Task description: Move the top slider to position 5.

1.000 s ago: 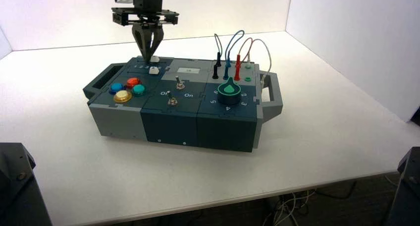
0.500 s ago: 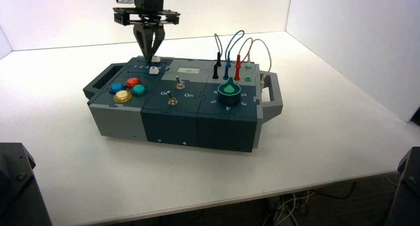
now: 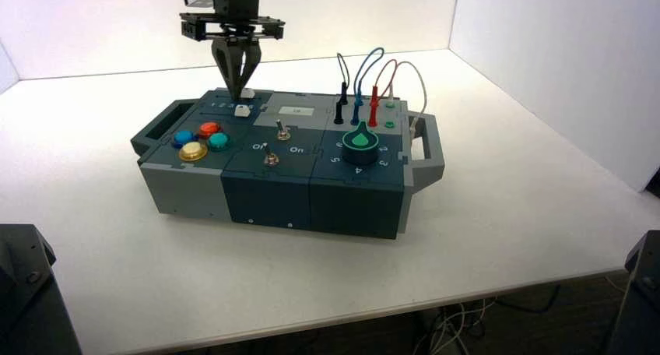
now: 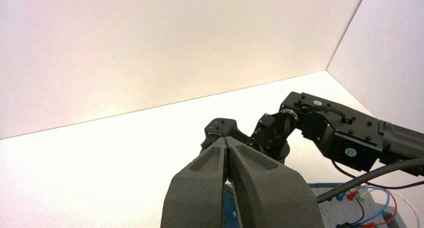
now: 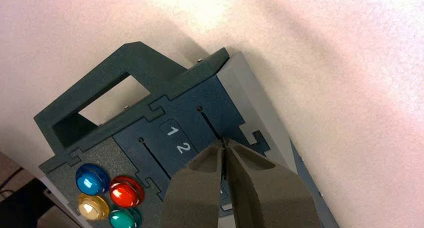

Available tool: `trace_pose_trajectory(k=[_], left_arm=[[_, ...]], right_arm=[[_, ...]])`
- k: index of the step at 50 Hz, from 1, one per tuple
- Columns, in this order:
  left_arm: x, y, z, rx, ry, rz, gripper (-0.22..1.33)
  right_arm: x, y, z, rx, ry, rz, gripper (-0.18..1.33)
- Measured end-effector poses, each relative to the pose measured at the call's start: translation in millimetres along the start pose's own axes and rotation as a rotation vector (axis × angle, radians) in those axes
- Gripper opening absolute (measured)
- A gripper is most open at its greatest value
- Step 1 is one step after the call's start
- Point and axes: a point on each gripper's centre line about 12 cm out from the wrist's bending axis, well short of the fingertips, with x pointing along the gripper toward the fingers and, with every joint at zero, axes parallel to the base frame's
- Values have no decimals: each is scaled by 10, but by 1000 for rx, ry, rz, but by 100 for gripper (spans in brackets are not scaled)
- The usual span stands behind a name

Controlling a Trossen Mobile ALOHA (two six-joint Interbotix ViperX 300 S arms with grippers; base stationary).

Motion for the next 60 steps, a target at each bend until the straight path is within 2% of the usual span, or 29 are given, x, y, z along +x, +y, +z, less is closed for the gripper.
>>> trace_pose_trajectory(k=[60], left_arm=[[25, 30, 21, -4, 4, 14, -16]], right_arm=[[4, -109, -51, 22, 16, 5, -14]])
